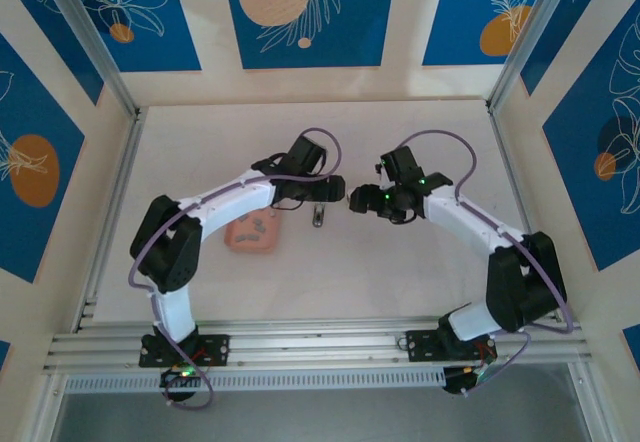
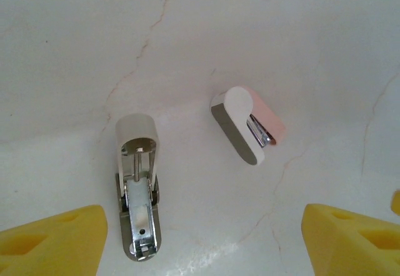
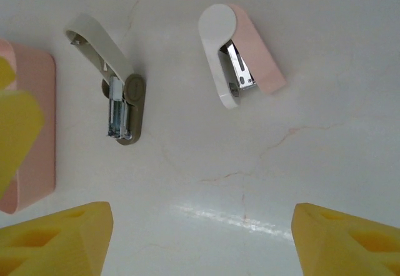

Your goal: Load the staples into the stapler

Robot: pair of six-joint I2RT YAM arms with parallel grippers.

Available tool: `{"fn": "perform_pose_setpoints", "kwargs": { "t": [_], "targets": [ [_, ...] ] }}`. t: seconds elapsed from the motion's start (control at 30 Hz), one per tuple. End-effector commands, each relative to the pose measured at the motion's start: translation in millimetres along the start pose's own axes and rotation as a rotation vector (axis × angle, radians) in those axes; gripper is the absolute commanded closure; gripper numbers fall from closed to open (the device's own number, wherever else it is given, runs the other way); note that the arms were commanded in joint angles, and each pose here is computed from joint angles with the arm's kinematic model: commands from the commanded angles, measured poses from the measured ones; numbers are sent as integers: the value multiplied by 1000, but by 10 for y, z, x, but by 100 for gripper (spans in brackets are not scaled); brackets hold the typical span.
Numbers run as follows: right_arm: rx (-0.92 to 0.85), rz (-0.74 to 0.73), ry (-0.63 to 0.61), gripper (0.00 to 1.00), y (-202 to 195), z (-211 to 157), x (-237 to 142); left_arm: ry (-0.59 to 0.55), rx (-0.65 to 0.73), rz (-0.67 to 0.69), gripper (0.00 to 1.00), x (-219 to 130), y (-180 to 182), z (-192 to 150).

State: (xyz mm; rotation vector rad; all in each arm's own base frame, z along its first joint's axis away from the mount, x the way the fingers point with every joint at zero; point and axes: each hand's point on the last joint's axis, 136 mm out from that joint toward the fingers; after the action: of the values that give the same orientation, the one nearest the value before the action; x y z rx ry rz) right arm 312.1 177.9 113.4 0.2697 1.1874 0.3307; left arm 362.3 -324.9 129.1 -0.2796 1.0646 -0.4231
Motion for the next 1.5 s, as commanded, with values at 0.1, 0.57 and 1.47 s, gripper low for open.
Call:
{"fn": "perform_pose_setpoints", "kwargs": {
  "t": [0.1,0.57,1.47],
  "targets": [
    [-123,-18,170,24,10,-62,209,-30,10,-15,19,-235,233,-79],
    [-344,-280,335,25,-276,201,792,-46,-59,-1,20,-312,485,-203],
    [-626,-110,78,66,19,-59,301,-16,-68,-320,23,-655,-94,-228]
  ]
}}
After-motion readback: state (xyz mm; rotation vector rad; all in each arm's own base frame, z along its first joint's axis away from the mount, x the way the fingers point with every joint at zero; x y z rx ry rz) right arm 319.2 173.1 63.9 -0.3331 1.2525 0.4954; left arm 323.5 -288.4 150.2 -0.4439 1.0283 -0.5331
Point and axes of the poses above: each hand's point on the last joint's axis, 136 mm out from that joint toward the fingers, its own x axis out along the fingers, its own y axis along the line the jaws close on, z = x × y, and after that the axes turned 5 degrees about -x, right-handed
